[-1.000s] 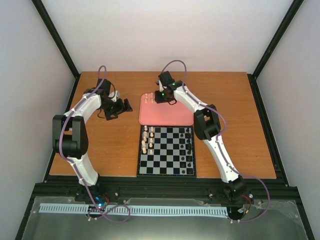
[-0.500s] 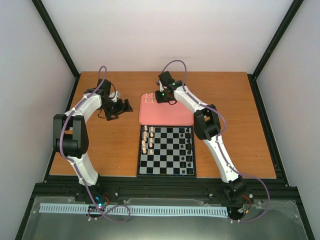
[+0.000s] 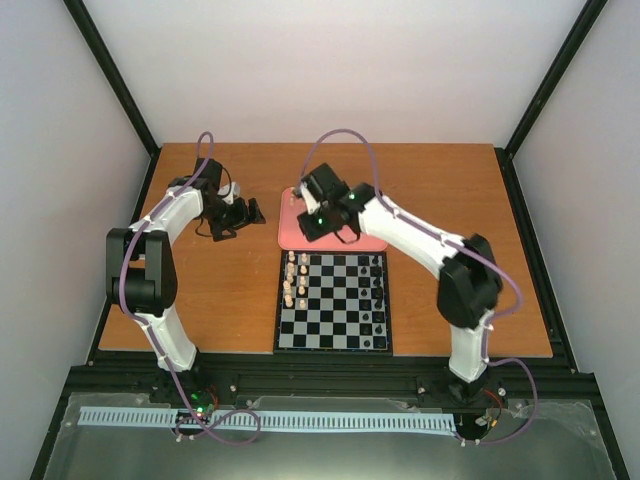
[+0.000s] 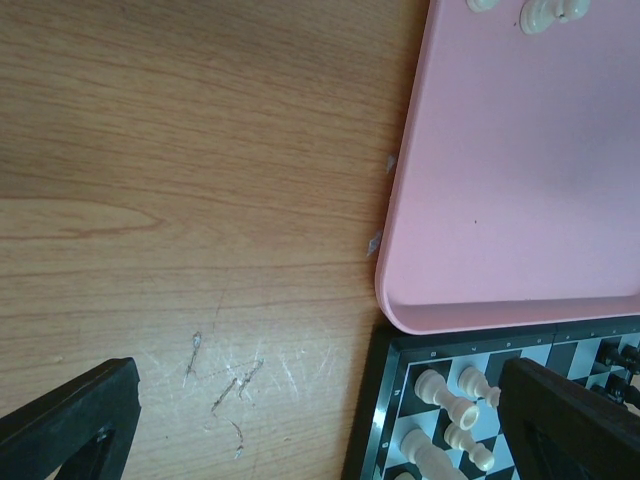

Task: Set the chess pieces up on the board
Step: Place the chess piece on the chessboard.

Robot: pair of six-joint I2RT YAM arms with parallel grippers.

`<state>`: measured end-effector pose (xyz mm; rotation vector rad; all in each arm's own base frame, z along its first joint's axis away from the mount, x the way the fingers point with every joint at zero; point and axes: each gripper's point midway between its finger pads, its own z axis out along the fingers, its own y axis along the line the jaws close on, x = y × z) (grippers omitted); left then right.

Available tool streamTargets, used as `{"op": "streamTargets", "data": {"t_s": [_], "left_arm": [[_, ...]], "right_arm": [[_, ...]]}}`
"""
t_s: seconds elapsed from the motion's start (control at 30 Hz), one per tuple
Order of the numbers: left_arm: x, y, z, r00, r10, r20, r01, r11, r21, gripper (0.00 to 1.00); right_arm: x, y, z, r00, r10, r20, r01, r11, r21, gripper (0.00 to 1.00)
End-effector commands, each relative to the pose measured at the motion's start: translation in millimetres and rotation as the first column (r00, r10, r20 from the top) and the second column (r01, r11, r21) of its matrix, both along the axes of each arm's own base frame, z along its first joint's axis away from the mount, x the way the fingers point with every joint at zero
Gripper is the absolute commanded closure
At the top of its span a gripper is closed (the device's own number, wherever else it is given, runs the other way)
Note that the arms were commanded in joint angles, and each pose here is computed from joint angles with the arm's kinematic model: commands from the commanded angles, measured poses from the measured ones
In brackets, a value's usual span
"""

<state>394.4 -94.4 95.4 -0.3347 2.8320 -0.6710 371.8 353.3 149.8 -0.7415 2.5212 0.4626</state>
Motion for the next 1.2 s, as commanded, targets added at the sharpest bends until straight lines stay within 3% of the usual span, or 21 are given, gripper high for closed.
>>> {"op": "streamTargets", "data": {"t_s": [0.0,0.13,0.3,1.17], "left_arm": [[10.2,2.1,22.8,0.998,0.003,0.069,-0.003,1.0,-0.003,0.0],[10.7,1.4,26.0,0.997,0.006,0.078,-0.005,1.0,-0.009,0.0],[9.8,0.5,26.4,0.997,0.011,0.081,-0.01,1.0,-0.017,0.0],[9.1,-0.3,33.9,0.995,0.012,0.101,-0.01,1.0,-0.026,0.0]], "right_arm": [[-73.6,-5.4,-5.9,0.997,0.069,-0.031,-0.07,0.997,-0.038,0.94],[-147.0,-11.3,-33.9,0.982,0.171,-0.075,-0.178,0.978,-0.106,0.93],[-188.7,-6.3,-56.5,0.967,0.236,-0.101,-0.248,0.96,-0.13,0.93],[-197.9,30.7,-93.5,0.919,0.381,-0.101,-0.394,0.902,-0.176,0.92]]}}
